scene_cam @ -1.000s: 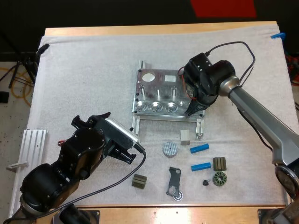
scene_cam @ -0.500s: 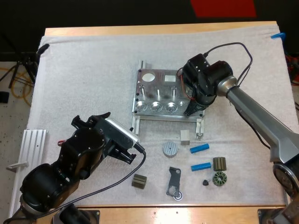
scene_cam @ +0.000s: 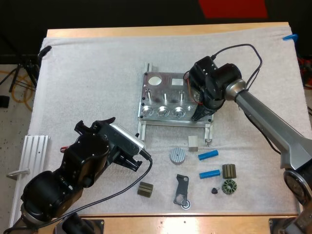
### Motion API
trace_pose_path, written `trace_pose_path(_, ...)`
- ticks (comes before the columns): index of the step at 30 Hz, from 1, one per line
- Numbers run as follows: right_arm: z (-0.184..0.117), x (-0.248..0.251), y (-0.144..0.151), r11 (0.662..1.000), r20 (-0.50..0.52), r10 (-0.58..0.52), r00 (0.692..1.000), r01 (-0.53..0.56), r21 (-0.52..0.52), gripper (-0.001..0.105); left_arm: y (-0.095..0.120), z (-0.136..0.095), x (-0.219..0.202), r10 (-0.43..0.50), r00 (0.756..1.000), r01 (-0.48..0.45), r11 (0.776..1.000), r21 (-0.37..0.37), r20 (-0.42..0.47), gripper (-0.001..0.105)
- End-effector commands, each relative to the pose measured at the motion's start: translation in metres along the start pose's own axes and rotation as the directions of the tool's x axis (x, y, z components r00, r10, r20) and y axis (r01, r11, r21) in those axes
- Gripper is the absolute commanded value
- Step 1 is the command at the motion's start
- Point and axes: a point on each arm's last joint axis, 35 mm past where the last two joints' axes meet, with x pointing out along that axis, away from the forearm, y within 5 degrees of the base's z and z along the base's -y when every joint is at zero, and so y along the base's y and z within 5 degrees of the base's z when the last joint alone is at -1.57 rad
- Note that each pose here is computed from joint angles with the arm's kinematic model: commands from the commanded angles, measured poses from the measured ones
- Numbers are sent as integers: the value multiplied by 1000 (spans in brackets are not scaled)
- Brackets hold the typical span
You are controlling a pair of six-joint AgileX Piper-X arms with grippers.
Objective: Load cells from right to left
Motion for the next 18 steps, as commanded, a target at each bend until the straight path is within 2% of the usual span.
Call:
trace_pose_path(1, 3, 9, -1, 1000, -4, -10, 1000, 10, -5, 28, 1, 2, -3, 14, 1000, -14, 1000, -21, 18, 65)
trace_pose_path(3, 4, 9, -2, 1000, 5, -20, 1000, 20, -2, 44, 1, 2, -3, 14, 1000, -14, 1000, -21, 18, 65)
trace_pose_path(5, 5, 9, -2, 1000, 9, -23, 1000, 23, -1, 49, 1, 2, -3, 14, 1000, -14, 1000, -21, 18, 65)
trace_pose_path(13, 5, 6, -4, 997, -5, -74, 997, 74, 5, 47, 1, 2, -3, 14, 1000, -14, 1000, -21, 18, 65)
trace_pose_path(18, 6, -7, -4, 995, 45, -94, 995, 94, 19, 47, 1, 2, -3, 14, 1000, -14, 1000, -21, 18, 65)
